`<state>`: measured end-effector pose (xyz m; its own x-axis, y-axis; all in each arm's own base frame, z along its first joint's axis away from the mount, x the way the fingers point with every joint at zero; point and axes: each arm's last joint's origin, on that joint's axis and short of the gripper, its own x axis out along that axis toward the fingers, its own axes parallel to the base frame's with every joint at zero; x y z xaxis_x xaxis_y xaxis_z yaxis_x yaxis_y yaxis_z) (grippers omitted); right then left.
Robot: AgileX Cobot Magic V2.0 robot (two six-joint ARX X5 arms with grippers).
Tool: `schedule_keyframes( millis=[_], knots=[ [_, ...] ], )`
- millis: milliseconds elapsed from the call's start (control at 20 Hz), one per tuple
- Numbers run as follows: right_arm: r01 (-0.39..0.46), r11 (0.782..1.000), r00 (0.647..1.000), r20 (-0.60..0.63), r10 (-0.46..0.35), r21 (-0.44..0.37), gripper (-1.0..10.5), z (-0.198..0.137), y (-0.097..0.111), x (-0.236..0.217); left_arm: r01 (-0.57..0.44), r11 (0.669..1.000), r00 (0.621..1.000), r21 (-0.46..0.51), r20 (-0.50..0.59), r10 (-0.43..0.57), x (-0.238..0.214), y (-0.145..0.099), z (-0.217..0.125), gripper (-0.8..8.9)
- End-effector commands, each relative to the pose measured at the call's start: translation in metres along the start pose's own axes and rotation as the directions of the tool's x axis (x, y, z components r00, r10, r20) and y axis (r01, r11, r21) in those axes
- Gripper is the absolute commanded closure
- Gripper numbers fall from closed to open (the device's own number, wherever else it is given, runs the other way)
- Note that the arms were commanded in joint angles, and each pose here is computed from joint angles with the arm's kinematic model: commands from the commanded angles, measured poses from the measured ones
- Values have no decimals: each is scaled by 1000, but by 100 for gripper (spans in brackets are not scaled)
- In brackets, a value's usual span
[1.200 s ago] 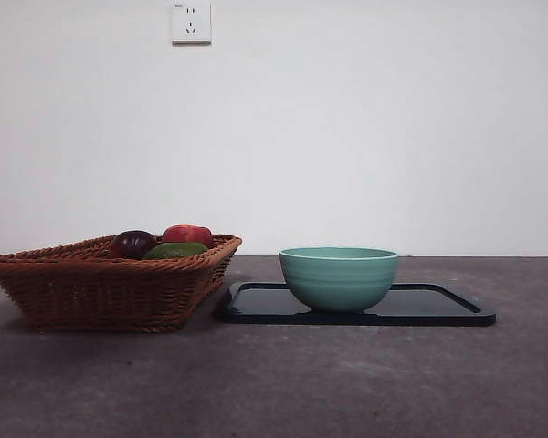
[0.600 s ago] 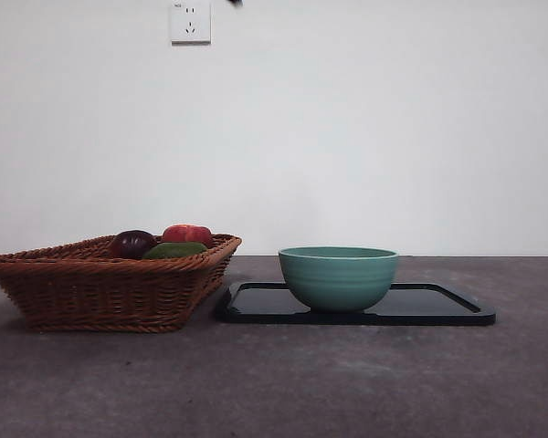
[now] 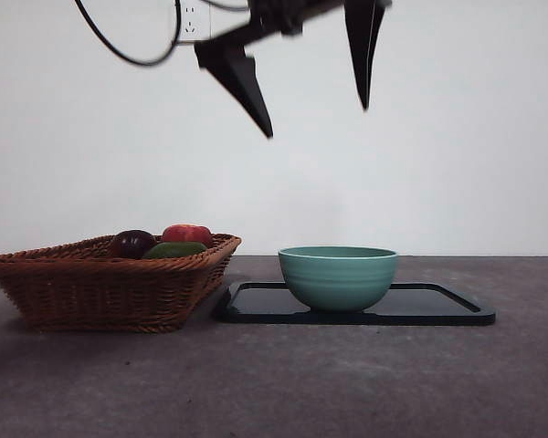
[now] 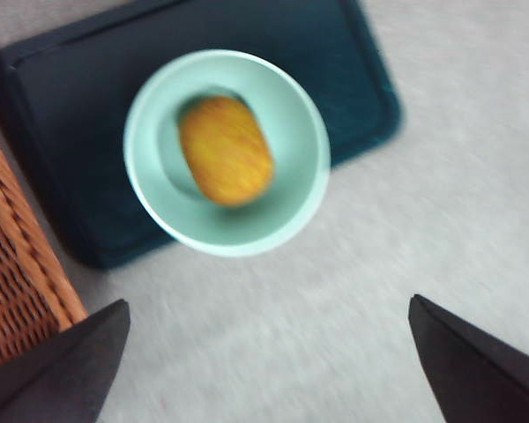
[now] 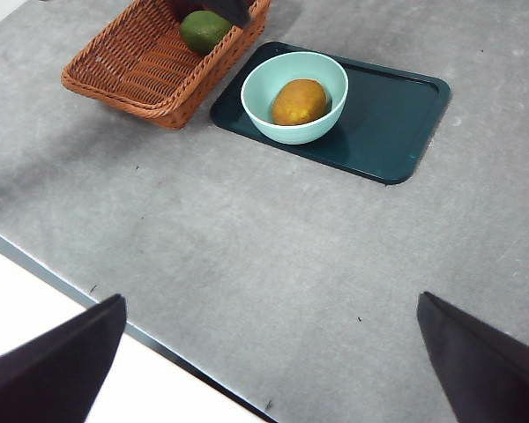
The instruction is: Pick up the wifruite, put it on the bowl, pick up the plate, put it on desk
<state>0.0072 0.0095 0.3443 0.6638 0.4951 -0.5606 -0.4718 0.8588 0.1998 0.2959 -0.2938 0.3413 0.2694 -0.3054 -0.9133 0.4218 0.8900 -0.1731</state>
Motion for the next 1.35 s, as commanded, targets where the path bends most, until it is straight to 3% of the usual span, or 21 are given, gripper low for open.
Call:
schedule_keyframes(
  millis=[50,400,950,1350],
  knots=[
    [-9,1000,1000,13,9,4,389,2,1,-2,-9,1000,1000,11,7,9,19,4,12,315],
    [-9,1000,1000,13,9,5,389,2,1,-2,2,1000,998,18,69,-4,67,9,33,315],
    [-7,1000,1000,-10,7,10,389,-1,1,-2,-29,999,999,35,-43,31,132,7,27,316],
    [-7,1000,1000,-17,7,13,389,-1,0,-2,-37,997,996,60,-80,42,151,5,23,349]
  ],
)
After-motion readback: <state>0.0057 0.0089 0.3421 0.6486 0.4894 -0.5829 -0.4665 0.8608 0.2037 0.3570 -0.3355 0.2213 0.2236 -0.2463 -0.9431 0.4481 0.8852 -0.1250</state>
